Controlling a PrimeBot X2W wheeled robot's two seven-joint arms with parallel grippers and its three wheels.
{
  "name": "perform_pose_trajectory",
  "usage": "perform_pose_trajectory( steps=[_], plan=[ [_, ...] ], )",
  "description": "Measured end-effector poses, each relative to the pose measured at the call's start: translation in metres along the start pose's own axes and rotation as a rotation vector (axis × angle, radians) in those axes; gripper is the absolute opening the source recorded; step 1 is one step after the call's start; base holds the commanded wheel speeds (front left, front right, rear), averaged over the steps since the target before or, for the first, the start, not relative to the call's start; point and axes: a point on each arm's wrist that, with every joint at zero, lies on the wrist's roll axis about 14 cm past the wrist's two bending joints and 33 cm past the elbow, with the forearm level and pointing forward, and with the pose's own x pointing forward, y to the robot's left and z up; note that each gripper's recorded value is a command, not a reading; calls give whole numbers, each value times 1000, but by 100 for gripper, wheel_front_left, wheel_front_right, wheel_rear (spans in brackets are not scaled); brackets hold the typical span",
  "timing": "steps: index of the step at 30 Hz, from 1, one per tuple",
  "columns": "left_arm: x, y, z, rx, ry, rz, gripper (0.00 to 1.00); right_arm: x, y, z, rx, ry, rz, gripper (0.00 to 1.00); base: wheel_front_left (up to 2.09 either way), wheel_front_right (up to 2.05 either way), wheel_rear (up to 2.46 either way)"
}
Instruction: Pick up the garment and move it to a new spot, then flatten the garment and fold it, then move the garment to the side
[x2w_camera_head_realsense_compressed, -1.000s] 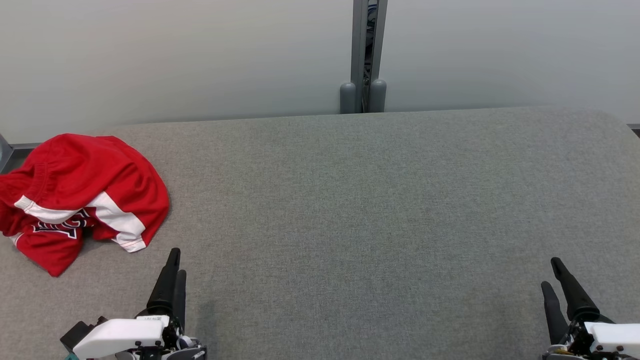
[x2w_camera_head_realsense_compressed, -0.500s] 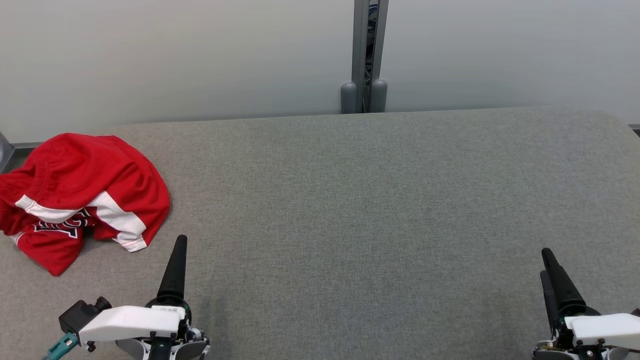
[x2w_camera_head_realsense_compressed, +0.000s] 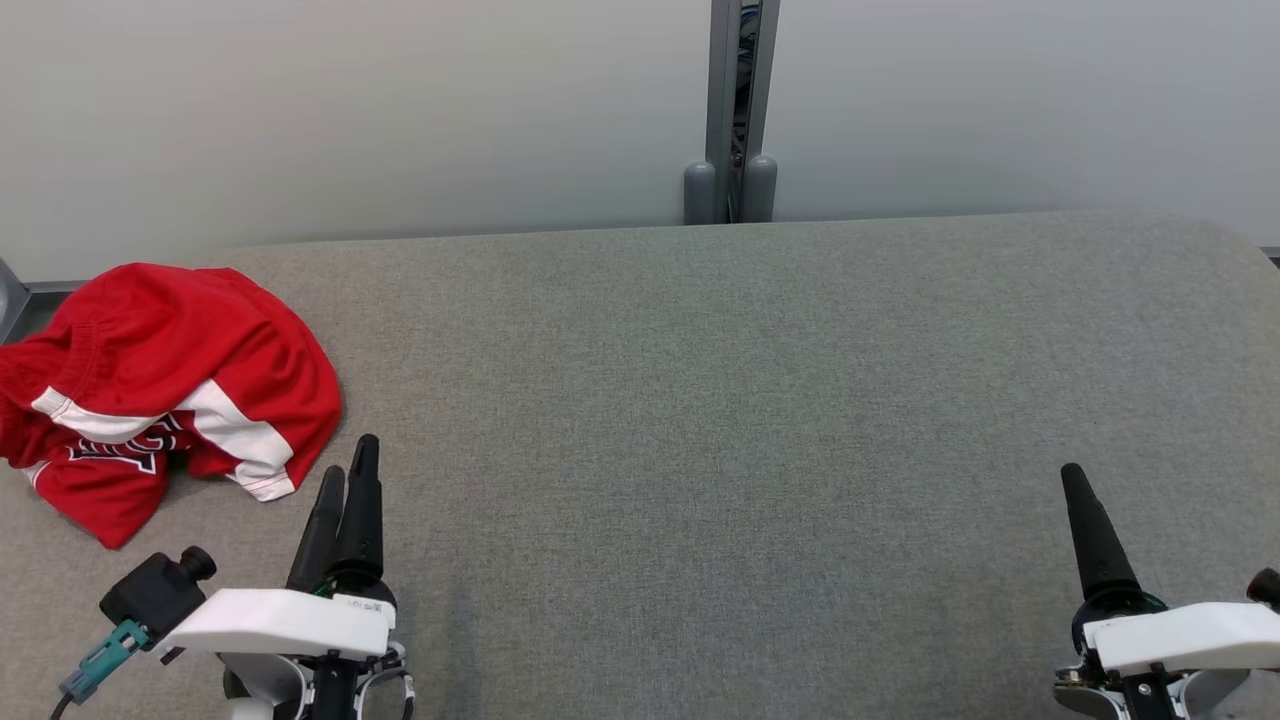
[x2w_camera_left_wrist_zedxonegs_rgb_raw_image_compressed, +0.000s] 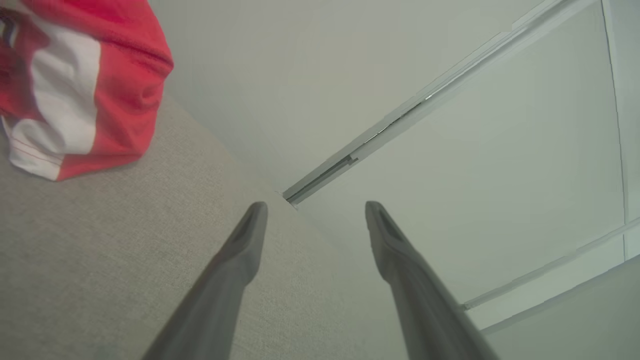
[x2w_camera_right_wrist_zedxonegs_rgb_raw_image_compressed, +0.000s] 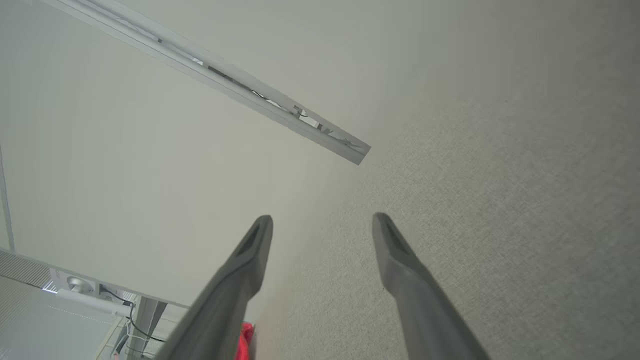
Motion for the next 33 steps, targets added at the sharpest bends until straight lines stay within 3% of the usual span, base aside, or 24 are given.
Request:
perform_pose_trajectory(
  steps=[13,33],
  plan=[
    [4,-22,0,253,-17,-65,100,6,28,-4,-308,-2,110,100,0,0,0],
    [2,-39,-4,520,-45,-117,100,5,50,-9,-577,-33,195,100,0,0,0]
  ],
)
